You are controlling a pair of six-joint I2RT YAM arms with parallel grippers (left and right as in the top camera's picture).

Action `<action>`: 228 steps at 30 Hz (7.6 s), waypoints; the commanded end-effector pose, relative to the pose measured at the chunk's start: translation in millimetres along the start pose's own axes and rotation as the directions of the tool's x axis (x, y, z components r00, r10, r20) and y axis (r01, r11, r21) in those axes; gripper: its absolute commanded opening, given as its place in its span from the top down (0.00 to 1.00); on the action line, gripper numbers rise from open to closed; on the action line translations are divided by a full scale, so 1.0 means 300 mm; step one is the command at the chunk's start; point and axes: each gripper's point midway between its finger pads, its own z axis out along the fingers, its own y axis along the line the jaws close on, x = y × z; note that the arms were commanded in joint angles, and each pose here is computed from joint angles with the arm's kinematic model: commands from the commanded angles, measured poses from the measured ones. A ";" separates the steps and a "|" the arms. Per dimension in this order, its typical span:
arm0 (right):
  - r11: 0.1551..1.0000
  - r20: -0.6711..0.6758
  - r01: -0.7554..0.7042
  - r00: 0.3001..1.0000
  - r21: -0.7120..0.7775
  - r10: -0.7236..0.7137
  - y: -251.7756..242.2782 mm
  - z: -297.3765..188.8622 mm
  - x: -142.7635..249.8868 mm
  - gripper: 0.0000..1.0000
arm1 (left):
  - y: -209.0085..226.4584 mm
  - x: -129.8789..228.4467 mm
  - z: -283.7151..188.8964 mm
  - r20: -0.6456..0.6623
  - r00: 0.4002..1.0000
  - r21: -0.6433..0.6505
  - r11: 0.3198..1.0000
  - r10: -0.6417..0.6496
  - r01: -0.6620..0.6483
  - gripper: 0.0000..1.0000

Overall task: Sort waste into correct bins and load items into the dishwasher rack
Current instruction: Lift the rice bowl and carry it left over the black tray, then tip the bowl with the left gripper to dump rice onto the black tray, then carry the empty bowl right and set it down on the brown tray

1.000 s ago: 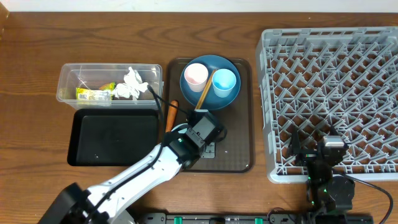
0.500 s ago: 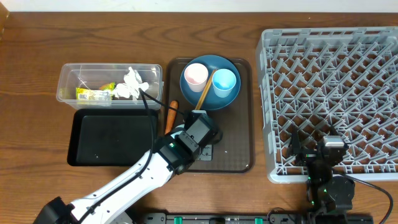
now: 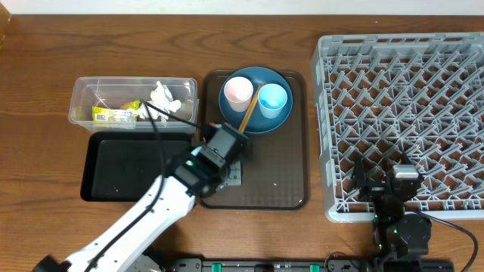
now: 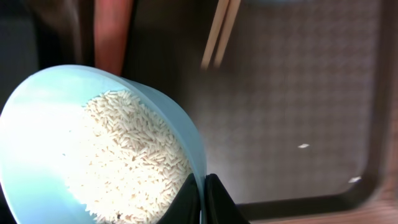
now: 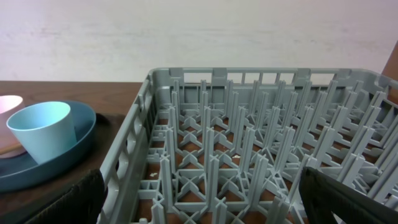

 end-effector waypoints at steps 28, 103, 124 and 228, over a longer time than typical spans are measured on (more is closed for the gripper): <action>1.000 -0.005 -0.002 1.000 -0.006 0.002 0.005 0.001 0.007 0.01 | 0.470 -0.277 -0.255 0.130 0.872 0.345 0.846 -0.471 0.405 0.94; 1.000 -0.005 -0.002 1.000 -0.006 0.002 0.006 0.001 0.007 0.01 | 0.645 -0.166 -0.353 -0.036 0.612 0.902 0.238 -0.790 0.360 0.94; 1.000 -0.005 -0.002 1.000 -0.006 0.002 0.006 0.001 0.007 0.01 | 0.662 -0.168 -0.335 0.017 0.626 0.886 0.301 -0.780 0.351 0.94; 1.000 -0.005 -0.002 1.000 -0.006 0.002 0.006 0.001 0.007 0.01 | -0.244 0.153 0.113 -0.076 0.974 -0.041 0.975 0.214 -0.217 0.94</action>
